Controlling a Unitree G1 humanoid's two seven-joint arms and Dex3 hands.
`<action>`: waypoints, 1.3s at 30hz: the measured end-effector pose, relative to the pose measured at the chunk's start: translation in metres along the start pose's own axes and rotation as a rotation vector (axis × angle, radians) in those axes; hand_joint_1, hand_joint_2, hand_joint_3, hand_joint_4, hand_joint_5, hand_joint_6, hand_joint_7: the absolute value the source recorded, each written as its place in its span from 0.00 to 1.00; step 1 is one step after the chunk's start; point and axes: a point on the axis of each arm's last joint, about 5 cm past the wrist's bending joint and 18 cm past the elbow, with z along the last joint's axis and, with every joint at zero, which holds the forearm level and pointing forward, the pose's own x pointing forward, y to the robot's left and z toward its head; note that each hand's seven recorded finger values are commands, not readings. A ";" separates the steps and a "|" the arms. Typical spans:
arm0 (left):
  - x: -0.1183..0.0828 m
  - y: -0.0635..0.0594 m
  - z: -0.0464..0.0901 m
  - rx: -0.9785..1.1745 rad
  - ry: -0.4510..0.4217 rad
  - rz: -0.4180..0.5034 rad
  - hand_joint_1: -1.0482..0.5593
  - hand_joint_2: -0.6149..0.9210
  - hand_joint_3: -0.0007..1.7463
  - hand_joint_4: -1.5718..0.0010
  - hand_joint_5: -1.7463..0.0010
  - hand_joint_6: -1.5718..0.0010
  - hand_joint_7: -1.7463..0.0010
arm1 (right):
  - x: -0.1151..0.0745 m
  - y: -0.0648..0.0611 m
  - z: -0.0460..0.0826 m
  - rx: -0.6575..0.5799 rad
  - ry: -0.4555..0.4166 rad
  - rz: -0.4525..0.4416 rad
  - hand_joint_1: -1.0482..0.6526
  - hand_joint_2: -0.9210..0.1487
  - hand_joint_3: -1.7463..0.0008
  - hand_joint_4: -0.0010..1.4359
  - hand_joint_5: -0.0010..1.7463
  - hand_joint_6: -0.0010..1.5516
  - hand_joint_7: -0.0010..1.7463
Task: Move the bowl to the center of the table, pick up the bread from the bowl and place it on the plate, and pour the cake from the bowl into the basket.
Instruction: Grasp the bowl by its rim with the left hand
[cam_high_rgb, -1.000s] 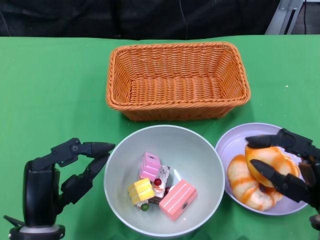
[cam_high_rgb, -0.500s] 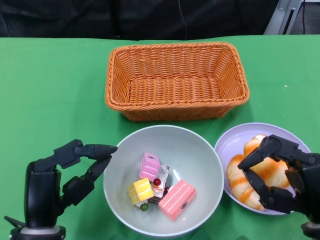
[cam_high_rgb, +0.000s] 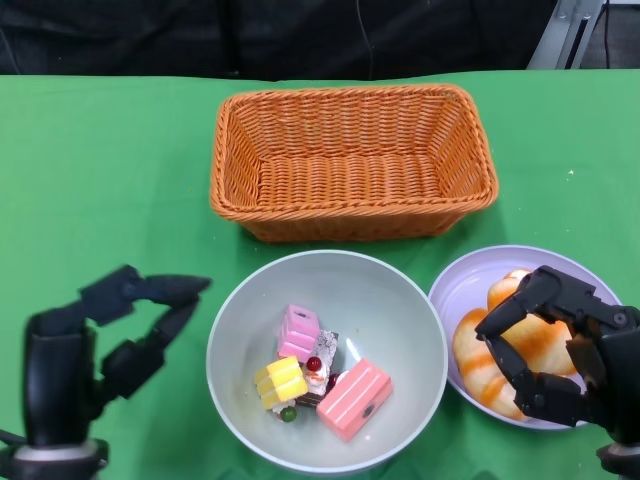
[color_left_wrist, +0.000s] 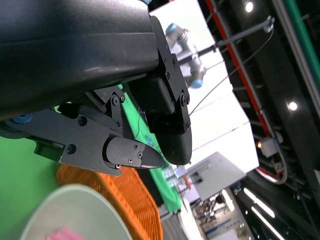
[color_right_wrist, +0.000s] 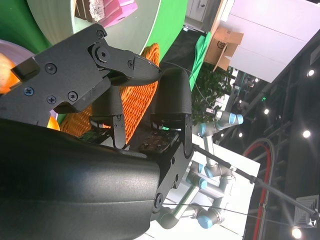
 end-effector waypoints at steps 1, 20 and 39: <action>0.002 0.003 0.000 0.009 -0.011 0.001 0.48 1.00 0.11 0.45 0.50 0.34 0.79 | 0.000 -0.001 0.000 0.000 0.000 -0.002 0.57 0.32 0.53 0.43 0.83 0.41 0.72; 0.022 0.033 0.005 0.062 -0.137 -0.392 0.39 1.00 0.05 0.45 0.89 0.46 1.00 | 0.005 -0.001 -0.002 0.010 0.031 -0.031 0.56 0.26 0.59 0.42 0.80 0.41 0.70; 0.021 0.044 0.013 0.211 -0.164 -0.612 0.29 1.00 0.07 0.51 0.99 0.57 1.00 | 0.009 0.001 -0.003 0.025 0.070 -0.089 0.55 0.26 0.61 0.46 0.80 0.42 0.68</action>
